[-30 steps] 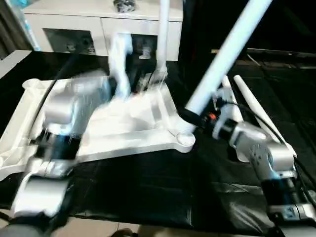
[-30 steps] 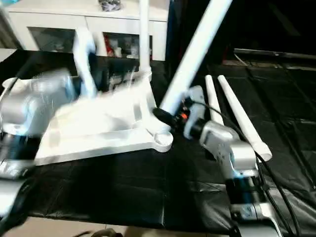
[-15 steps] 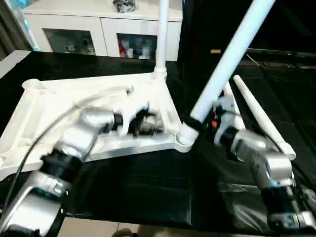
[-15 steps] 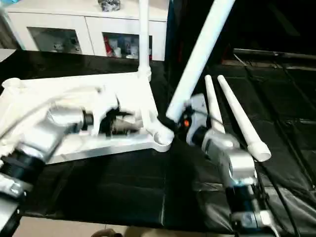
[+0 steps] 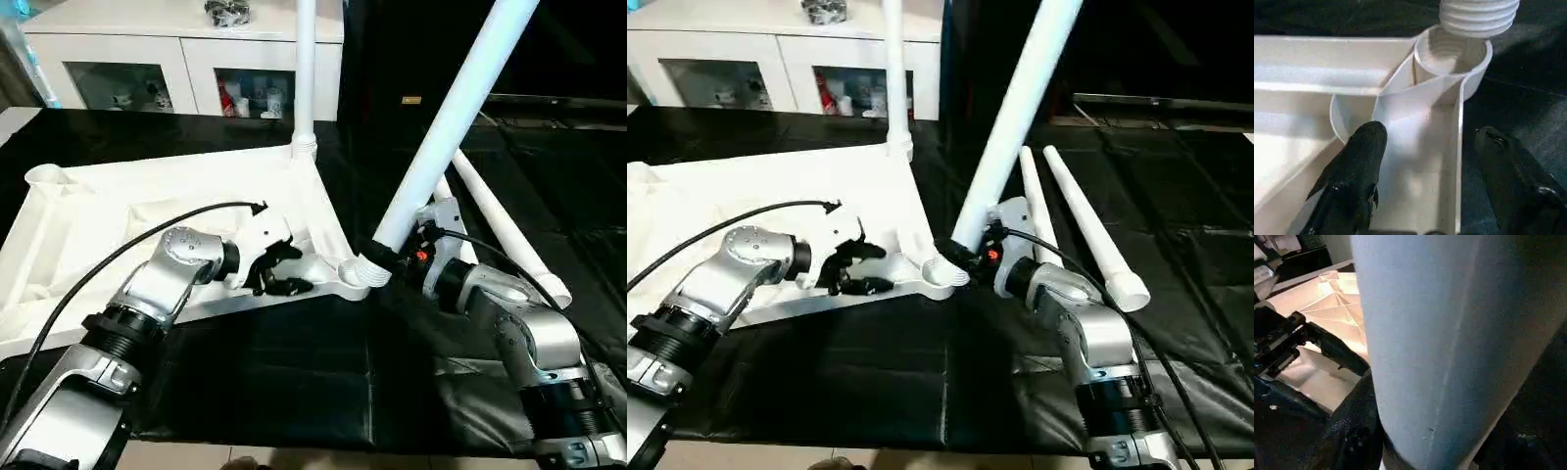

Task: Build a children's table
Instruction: Insert table leg to table base

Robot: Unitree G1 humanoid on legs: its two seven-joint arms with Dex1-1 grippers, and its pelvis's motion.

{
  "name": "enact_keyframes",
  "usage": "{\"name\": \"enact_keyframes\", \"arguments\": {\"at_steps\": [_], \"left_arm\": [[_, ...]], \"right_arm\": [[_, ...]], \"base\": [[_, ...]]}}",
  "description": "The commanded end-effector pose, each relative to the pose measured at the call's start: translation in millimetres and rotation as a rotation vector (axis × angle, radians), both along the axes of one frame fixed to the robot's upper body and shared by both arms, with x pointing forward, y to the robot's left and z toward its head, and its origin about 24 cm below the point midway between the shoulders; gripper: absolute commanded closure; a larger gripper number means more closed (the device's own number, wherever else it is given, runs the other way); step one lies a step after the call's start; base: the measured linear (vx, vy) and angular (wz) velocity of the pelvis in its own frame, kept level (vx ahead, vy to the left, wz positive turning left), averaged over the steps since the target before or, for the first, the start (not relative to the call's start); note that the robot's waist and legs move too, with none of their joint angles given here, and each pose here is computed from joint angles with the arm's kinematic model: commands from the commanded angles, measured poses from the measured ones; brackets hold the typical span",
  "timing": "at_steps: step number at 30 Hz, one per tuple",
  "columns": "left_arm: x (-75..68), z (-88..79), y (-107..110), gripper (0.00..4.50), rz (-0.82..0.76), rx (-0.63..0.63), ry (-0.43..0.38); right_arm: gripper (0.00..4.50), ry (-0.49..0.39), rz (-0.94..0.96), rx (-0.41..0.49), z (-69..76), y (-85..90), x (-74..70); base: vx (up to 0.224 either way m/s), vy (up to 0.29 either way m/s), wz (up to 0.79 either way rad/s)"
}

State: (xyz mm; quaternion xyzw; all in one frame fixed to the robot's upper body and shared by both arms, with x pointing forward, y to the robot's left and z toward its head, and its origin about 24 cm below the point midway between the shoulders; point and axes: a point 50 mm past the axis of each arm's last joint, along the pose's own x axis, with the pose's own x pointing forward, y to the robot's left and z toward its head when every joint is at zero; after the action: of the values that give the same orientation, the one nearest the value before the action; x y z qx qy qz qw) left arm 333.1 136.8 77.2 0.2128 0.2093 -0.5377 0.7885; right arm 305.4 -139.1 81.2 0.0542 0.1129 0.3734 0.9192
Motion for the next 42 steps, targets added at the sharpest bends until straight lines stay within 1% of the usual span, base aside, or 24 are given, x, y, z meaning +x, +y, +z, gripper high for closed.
{"name": "enact_keyframes", "arguments": {"at_steps": [1, 5, 6, 7, 8, 11, 12, 14, 17, 19, 20, 21, 22, 25, 30, 31, 36, 37, 38, 39, 42], "left_arm": [[-2.6, -4.0, -1, 1.27, -0.018, 0.002, 0.031], [-1.8, -7.1, -1, 1.27, -0.003, 0.018, 0.045], [-1.5, -8.4, -1, 1.44, 0.004, 0.024, 0.051], [-1.4, -10.3, -1, 1.44, 0.014, 0.026, 0.06], [-1.3, -10.6, -1, 1.62, 0.019, 0.022, 0.064], [-1.1, -12.0, -4, 1.73, 0.044, -0.018, 0.102], [-1.4, -12.1, -5, 1.88, 0.042, -0.027, 0.107], [-1.9, -12.4, -5, 2.07, 0.033, -0.03, 0.11], [-1.7, -12.5, -4, 2.15, 0.034, -0.039, 0.112], [-0.6, -12.2, -4, 2.38, 0.034, -0.053, 0.103], [-0.4, -12.3, -4, 2.51, 0.034, -0.052, 0.102], [0.0, -12.6, -4, 2.51, 0.033, -0.047, 0.099], [0.3, -13.1, -3, 2.65, 0.031, -0.037, 0.095], [0.6, -13.2, -2, 2.78, 0.031, -0.031, 0.092], [-0.1, -14.4, -1, 3.25, 0.026, -0.029, 0.097], [-0.3, -14.8, -1, 3.25, 0.025, -0.028, 0.1], [-0.1, -15.4, 0, 3.74, 0.019, -0.026, 0.106], [-0.1, -15.4, 0, 3.74, 0.016, -0.025, 0.108], [-0.1, -15.4, 0, 3.92, 0.014, -0.025, 0.109], [-0.2, -15.4, 0, 4.01, 0.012, -0.024, 0.111], [-0.8, -15.7, 1, 4.13, 0.002, -0.016, 0.117]], "right_arm": [[2.56, -0.018, 0.017, -0.006, 3.7, 2.2, -1.6], [2.56, -0.017, 0.021, -0.009, 3.2, 3.2, -2.3], [2.56, -0.017, 0.021, -0.009, 3.1, 3.4, -2.5], [2.56, -0.016, 0.023, -0.009, 3.0, 3.7, -3.1], [2.56, -0.016, 0.024, -0.009, 2.8, 3.8, -3.3], [2.56, -0.012, 0.028, -0.012, 1.5, 4.1, -4.1], [2.56, -0.011, 0.029, -0.014, 1.0, 4.3, -4.4], [2.56, -0.01, 0.032, -0.016, 0.4, 4.4, -4.7], [2.56, -0.009, 0.035, -0.017, 0.1, 4.9, -4.9], [2.56, -0.008, 0.039, -0.02, -0.3, 5.0, -5.0], [2.56, -0.008, 0.04, -0.021, -0.3, 5.0, -5.0], [2.56, -0.008, 0.042, -0.022, -0.4, 5.3, -4.9], [2.56, -0.008, 0.044, -0.022, -0.3, 5.5, -4.8], [2.56, -0.008, 0.046, -0.023, -0.3, 5.7, -4.6], [2.56, -0.009, 0.053, -0.028, -1.5, 6.2, -5.0], [2.56, -0.01, 0.054, -0.029, -1.5, 6.4, -5.2], [2.56, -0.012, 0.057, -0.032, -1.4, 6.4, -4.9], [2.56, -0.013, 0.057, -0.033, -1.4, 6.5, -4.8], [2.56, -0.013, 0.058, -0.033, -1.4, 6.6, -4.7], [2.56, -0.014, 0.058, -0.034, -1.3, 6.7, -4.6], [2.56, -0.015, 0.06, -0.034, -1.3, 7.0, -4.2]], "base": [[0.0, 0.0, 0.0], [0.0, 0.0, 0.0], [0.0, 0.0, 0.0], [0.0, 0.0, 0.0], [0.0, 0.0, 0.0], [0.0, 0.0, 0.0], [0.0, 0.0, 0.0], [0.0, 0.0, 0.0], [0.0, 0.0, 0.0], [0.0, 0.0, 0.0], [0.0, 0.0, 0.0], [0.0, 0.0, 0.0], [0.0, 0.0, 0.0], [0.0, 0.0, 0.0], [0.0, 0.0, 0.0], [0.0, 0.0, 0.0], [0.0, 0.0, 0.0], [0.0, 0.0, 0.0], [0.0, 0.0, 0.0], [0.0, 0.0, 0.0], [0.0, 0.0, 0.0]]}}
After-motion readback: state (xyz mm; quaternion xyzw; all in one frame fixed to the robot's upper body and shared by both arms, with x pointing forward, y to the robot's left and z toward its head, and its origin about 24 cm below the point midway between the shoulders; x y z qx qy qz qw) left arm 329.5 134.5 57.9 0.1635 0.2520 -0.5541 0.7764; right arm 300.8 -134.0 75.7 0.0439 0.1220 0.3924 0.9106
